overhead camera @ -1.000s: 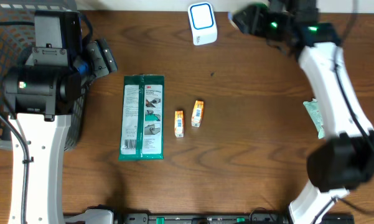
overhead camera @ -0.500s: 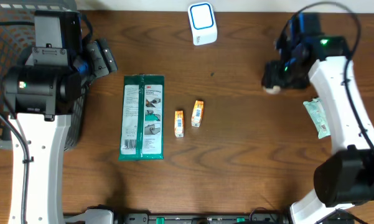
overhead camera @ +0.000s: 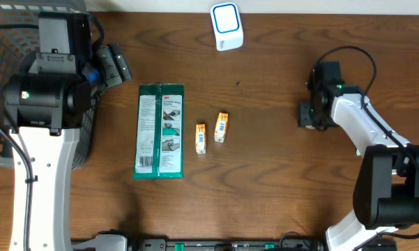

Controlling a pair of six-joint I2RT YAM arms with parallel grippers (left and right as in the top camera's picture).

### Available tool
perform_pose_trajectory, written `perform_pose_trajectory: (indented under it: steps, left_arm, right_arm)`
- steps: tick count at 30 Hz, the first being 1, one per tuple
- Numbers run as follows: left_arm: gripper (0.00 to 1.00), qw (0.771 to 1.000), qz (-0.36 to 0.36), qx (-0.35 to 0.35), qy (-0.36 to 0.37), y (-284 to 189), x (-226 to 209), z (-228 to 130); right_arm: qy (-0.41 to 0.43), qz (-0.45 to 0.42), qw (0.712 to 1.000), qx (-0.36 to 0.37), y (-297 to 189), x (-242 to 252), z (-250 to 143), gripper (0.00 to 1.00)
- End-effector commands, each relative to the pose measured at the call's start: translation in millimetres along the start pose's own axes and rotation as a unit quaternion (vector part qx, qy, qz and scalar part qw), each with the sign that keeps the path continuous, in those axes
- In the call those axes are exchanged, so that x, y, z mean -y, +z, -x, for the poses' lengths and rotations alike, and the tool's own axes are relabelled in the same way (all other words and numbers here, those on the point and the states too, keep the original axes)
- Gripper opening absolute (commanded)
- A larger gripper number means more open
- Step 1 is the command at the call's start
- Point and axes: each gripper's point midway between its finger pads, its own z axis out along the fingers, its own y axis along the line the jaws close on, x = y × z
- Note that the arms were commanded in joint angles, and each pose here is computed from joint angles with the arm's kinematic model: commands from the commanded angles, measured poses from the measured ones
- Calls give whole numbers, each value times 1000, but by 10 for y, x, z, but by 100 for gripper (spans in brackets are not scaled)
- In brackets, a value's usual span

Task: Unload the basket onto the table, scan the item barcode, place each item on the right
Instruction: 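Lower the Knorr jar at the table's right edge and open the gripper, then move the right gripper left over the small orange boxes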

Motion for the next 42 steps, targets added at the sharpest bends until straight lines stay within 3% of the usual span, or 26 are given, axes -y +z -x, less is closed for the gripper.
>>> perform_pose_trajectory:
  steps: [1, 12, 13, 15, 20, 25, 34, 42]
  left_arm:
    - [86, 1000, 4, -1, 4, 7, -21, 2]
    - [86, 1000, 4, -1, 4, 7, -21, 2]
    - [86, 1000, 4, -1, 4, 7, -21, 2]
    - [86, 1000, 4, -1, 4, 7, -21, 2]
    - [86, 1000, 4, -1, 4, 7, -21, 2]
    - [86, 1000, 4, -1, 4, 7, -21, 2]
    - [86, 1000, 4, -1, 3, 7, -21, 2]
    - [86, 1000, 4, -1, 4, 7, -21, 2]
  right_arm:
    - [19, -44, 999, 5, 103, 292, -57, 1]
    - [118, -84, 990, 0, 249, 914, -223, 2]
    - [130, -86, 988, -1, 252, 963, -237, 10]
    - [149, -86, 985, -3, 260, 1039, -262, 49]
    - [159, -86, 984, -8, 265, 1100, -296, 80]
    - [153, -65, 986, -1, 241, 996, -243, 97]
    - [147, -47, 987, 39, -144, 931, -127, 99]
    - [193, 62, 974, 102, -695, 636, 21, 99]
